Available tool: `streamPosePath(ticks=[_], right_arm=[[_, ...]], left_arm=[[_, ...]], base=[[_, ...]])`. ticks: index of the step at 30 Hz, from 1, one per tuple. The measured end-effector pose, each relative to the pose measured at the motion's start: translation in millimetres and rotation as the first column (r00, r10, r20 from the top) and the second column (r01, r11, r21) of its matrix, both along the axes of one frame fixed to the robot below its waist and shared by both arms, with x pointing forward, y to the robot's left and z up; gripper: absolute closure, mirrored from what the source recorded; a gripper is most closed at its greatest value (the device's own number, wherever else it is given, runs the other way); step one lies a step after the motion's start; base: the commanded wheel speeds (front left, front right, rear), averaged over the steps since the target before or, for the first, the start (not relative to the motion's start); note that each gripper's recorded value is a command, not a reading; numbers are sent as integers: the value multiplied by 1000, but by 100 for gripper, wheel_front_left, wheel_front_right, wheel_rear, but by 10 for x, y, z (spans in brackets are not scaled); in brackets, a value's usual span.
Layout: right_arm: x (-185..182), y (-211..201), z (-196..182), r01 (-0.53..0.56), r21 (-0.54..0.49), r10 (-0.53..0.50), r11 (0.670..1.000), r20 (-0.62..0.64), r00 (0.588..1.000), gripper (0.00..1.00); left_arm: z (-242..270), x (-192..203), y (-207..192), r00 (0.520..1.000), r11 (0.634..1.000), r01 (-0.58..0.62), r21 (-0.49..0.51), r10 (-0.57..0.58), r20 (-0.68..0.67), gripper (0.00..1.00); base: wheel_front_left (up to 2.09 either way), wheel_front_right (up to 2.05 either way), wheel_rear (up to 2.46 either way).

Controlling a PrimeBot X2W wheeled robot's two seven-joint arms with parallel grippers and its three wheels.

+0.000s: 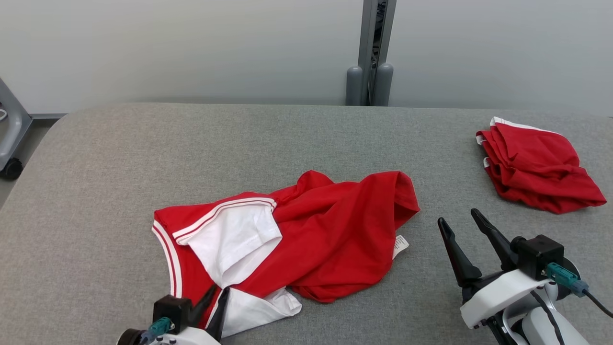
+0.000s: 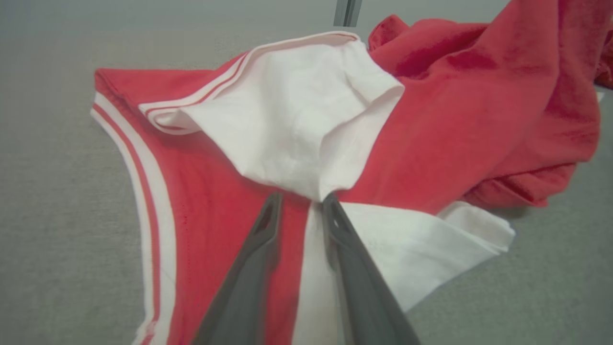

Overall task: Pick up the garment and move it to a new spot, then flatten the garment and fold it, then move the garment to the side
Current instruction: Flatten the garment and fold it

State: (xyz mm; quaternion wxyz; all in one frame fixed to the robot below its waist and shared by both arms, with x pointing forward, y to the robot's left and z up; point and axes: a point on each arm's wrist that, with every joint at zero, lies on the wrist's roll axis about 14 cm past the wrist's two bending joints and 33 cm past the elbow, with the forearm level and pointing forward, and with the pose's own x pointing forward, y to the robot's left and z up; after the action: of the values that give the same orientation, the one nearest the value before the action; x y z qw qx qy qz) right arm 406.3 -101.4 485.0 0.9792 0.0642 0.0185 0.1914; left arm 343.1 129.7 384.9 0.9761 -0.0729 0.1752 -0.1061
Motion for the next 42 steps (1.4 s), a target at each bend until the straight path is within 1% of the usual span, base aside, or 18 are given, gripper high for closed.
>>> streamPosePath(ticks=[1, 2, 3, 5, 6, 8, 9, 10, 11, 12, 14, 15, 16, 19, 27, 33, 38, 42], right_arm=[[-3, 4, 5, -1, 0, 1, 1000, 1, 1000, 0], [-5, 5, 8, -1, 0, 1, 1000, 2, 1000, 0], [-7, 6, 10, -2, 0, 2, 1000, 3, 1000, 0], [-8, 3, 15, -1, 0, 1, 1000, 4, 1000, 0], [-9, 1, 17, 0, -1, 0, 1000, 4, 1000, 0], [-12, -1, 21, 0, -1, 0, 1000, 5, 1000, 0], [-14, -1, 22, 0, -1, 0, 1000, 6, 1000, 0], [-17, -2, 21, 0, -1, 0, 1000, 5, 1000, 0], [-20, -5, 19, 1, -1, -1, 1000, 5, 1000, 0], [-21, -5, 20, 1, -1, -1, 1000, 5, 1000, 0], [-21, -4, 21, 1, -1, -1, 1000, 5, 1000, 0], [-21, -4, 22, 1, -1, -1, 1000, 6, 1000, 0], [-22, -1, 23, 0, -1, 0, 1000, 6, 1000, 0], [-23, 5, 27, -1, 0, 1, 1000, 7, 1000, 0], [-31, 82, 36, -18, 6, 18, 1000, 9, 1000, 0], [-34, 162, 49, -36, 11, 36, 999, 12, 999, 0], [-47, 226, 57, -52, 14, 52, 999, 13, 999, 0], [-52, 212, 41, -49, 13, 49, 999, 9, 999, 0]], left_arm=[[-27, -24, -16, 1000, 1000, 7, 1, -7, -10, 72], [-59, -54, -41, 1000, 1000, 13, -3, -13, -23, 76], [-77, -74, -66, 999, 1000, 22, -5, -22, -31, 66], [-68, -70, -51, 999, 1000, 17, -11, -17, -29, 52], [-78, -79, -38, 999, 1000, 18, -7, -19, -33, 56], [-93, -92, -27, 999, 1000, 17, -10, -17, -40, 54], [-98, -98, -41, 999, 1000, 23, -10, -23, -42, 47], [-104, -103, -56, 999, 1000, 26, -12, -27, -45, 31], [-106, -106, -69, 998, 999, 27, -18, -28, -47, 31], [-116, -117, -88, 998, 999, 32, -21, -33, -52, 49], [-137, -137, -109, 997, 999, 36, -27, -38, -61, 59], [-140, -140, -117, 997, 999, 39, -28, -41, -63, 83], [-140, -138, -123, 997, 999, 44, -27, -46, -64, 100], [-96, -102, -101, 998, 999, 44, -26, -45, -49, 100], [198, 27, -3, 997, 999, 35, 2, -35, 61, 100], [440, 77, 287, 988, 998, -30, 52, 22, 151, 100], [437, 35, 442, 987, 992, -41, 115, 23, 158, 100], [350, -27, 389, 991, 995, -28, 98, 15, 130, 100]], base=[[0, 0, 0], [0, 0, 0], [0, 0, 0], [0, 0, 0], [0, 0, 0], [0, 0, 0], [0, 0, 0], [0, 0, 0], [0, 0, 0], [0, 0, 0], [0, 0, 0], [0, 0, 0], [0, 0, 0], [0, 0, 0], [0, 0, 0], [0, 0, 0], [0, 0, 0], [0, 0, 0]])
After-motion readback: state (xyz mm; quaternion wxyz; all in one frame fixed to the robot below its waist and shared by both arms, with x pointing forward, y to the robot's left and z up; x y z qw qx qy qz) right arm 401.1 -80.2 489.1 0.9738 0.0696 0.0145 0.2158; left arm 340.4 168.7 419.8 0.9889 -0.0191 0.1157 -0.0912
